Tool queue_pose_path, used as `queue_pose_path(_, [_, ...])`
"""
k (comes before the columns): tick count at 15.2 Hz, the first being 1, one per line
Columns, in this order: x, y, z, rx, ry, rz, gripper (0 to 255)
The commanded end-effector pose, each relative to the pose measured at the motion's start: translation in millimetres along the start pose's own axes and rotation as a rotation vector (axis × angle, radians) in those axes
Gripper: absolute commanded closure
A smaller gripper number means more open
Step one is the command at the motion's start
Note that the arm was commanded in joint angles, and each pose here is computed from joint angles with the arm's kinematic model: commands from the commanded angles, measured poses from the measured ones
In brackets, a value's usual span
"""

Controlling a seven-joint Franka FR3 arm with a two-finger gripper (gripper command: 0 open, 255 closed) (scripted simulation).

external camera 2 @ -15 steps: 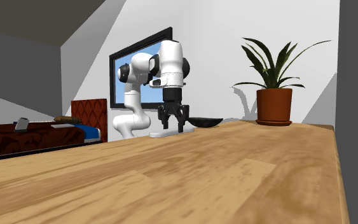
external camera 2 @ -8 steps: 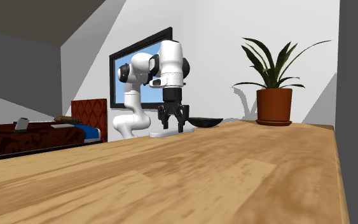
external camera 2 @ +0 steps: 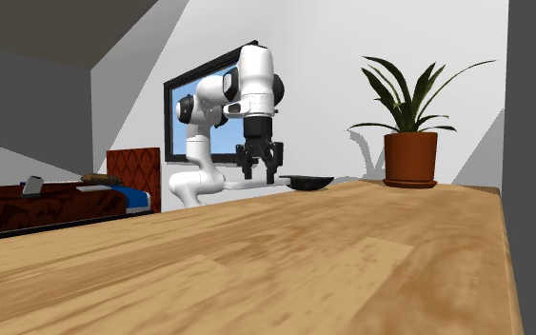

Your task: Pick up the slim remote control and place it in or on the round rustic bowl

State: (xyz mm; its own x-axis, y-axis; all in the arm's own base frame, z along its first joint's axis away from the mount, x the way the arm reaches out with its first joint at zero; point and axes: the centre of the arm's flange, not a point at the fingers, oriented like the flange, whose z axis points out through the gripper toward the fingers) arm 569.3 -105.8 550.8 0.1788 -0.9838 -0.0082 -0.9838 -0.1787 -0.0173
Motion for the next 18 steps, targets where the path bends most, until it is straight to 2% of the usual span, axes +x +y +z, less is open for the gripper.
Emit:
queue_pose_path(1, [-1,0,-11,0.000,0.000,0.000,255])
queue_pose_path(15, [-1,-1,-84,0.000,0.000,0.000,255])
queue_pose_path(18, [-41,-1,-86,0.000,0.000,0.000,255])
